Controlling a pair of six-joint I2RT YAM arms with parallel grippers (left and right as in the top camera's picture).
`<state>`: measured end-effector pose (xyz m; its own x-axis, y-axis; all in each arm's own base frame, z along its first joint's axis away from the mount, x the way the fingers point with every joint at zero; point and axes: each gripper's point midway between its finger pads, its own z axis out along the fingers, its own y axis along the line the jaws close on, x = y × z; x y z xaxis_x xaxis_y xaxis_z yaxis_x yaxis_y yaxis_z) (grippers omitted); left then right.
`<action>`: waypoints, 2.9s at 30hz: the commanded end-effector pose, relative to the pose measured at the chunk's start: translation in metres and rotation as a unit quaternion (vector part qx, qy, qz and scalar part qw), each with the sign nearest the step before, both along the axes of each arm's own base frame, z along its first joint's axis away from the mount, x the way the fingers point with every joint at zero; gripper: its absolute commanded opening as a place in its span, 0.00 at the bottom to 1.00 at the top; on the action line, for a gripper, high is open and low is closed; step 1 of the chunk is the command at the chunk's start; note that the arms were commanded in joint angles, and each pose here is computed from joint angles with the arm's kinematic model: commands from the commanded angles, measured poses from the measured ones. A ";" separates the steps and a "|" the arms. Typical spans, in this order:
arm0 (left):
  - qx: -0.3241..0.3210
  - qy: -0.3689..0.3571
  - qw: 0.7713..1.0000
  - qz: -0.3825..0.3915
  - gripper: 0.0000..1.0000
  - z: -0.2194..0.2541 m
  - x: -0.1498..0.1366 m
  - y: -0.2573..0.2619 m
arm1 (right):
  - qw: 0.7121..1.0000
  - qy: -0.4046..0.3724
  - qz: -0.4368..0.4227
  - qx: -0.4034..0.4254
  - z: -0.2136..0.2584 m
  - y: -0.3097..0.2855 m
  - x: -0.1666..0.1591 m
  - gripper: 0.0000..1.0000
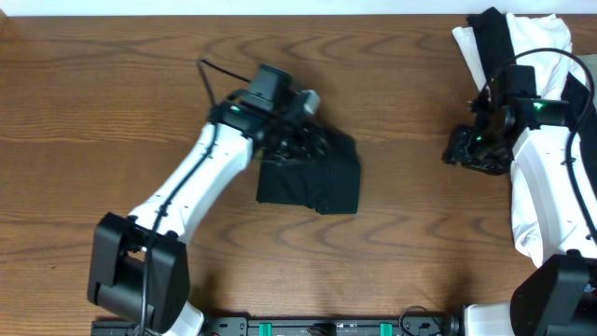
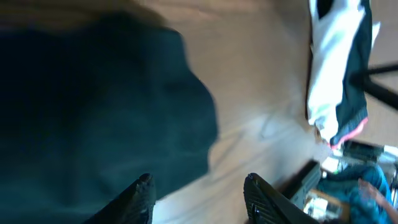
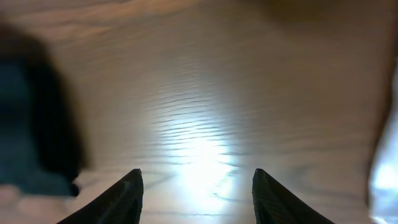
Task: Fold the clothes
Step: 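Grasp the folded black bundle's top edge with both grippers, then lift and rotate the folded bundle with both grippers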
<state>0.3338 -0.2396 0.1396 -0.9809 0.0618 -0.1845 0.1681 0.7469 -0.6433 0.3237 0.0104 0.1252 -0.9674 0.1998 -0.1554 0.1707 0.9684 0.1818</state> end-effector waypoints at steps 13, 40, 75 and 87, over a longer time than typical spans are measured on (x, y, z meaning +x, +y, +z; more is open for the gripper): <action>0.142 -0.082 0.986 0.000 0.43 -0.035 0.044 0.072 | 0.928 -0.089 0.304 0.196 0.026 0.189 -0.008 0.40; 0.274 0.090 0.957 -0.025 0.38 -0.183 0.010 0.111 | 0.979 0.046 0.196 0.010 -0.142 0.160 0.025 0.36; 0.202 -0.073 0.976 0.027 0.80 -0.009 0.012 0.102 | 0.961 -0.105 0.252 0.055 0.046 0.192 -0.008 0.41; 0.178 0.011 0.982 -0.069 0.80 -0.096 0.009 0.081 | 0.958 -0.009 0.265 0.108 -0.048 0.242 -0.063 0.35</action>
<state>0.3503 -0.1550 0.0629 -0.9637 0.2123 -0.1617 0.2554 0.9097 -0.3274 0.2766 0.2439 0.0946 -0.9191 -0.3040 -0.2506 -0.3783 0.8586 0.3458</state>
